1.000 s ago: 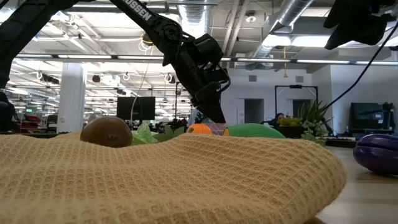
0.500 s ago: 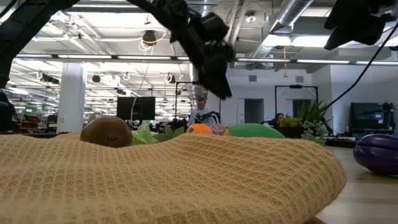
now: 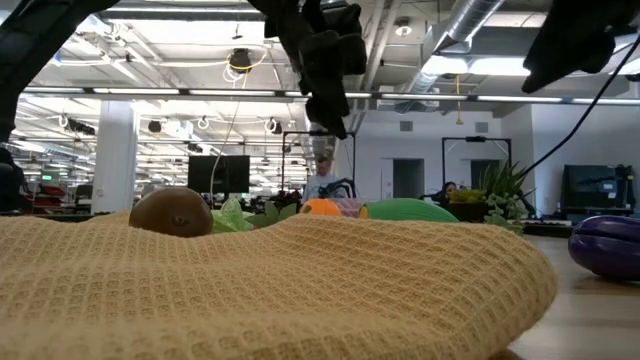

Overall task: Pick and placing Produce into tupperware
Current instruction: Put the top strawberry in the transparent bin

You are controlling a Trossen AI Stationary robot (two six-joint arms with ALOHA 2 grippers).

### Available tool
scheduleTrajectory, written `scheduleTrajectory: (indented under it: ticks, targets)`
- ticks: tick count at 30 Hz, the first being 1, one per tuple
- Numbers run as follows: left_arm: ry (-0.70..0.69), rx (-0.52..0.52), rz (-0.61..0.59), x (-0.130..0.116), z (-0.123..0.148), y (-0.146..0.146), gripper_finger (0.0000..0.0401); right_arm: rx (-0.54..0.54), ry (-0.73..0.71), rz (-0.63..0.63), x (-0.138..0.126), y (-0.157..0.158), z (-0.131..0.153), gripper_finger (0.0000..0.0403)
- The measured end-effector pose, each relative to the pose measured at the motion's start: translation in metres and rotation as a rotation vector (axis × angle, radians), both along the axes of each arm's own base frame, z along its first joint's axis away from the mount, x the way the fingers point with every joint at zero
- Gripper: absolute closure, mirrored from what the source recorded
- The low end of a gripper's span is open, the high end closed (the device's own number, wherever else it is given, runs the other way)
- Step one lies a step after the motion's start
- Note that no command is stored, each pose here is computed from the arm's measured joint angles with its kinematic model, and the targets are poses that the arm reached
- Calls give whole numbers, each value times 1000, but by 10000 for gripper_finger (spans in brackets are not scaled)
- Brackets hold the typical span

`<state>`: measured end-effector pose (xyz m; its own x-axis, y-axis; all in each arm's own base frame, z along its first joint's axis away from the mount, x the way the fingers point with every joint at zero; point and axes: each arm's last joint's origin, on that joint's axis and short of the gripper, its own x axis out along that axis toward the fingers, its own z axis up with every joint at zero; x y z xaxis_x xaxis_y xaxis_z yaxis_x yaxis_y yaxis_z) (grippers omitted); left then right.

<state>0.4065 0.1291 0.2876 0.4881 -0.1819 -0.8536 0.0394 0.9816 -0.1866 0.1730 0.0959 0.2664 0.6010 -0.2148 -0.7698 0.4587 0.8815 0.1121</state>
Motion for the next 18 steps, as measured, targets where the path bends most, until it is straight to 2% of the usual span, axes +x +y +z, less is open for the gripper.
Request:
scheduleTrajectory:
  ticks: [3,7,13,18]
  targets:
    - [51,-16,-20,-6,3,-9,60,-28,41,-4,-4,-2,-2,165]
    - [49,-31,-51,-11,14,-23,60,-74,65,-8,-6,-5,-3,165]
    - [-32,-14,-70,-23,44,-42,60,-119,65,20,-6,-5,-3,165]
    - [-89,48,-37,-42,74,-53,60,-121,60,30,-6,-5,-8,165]
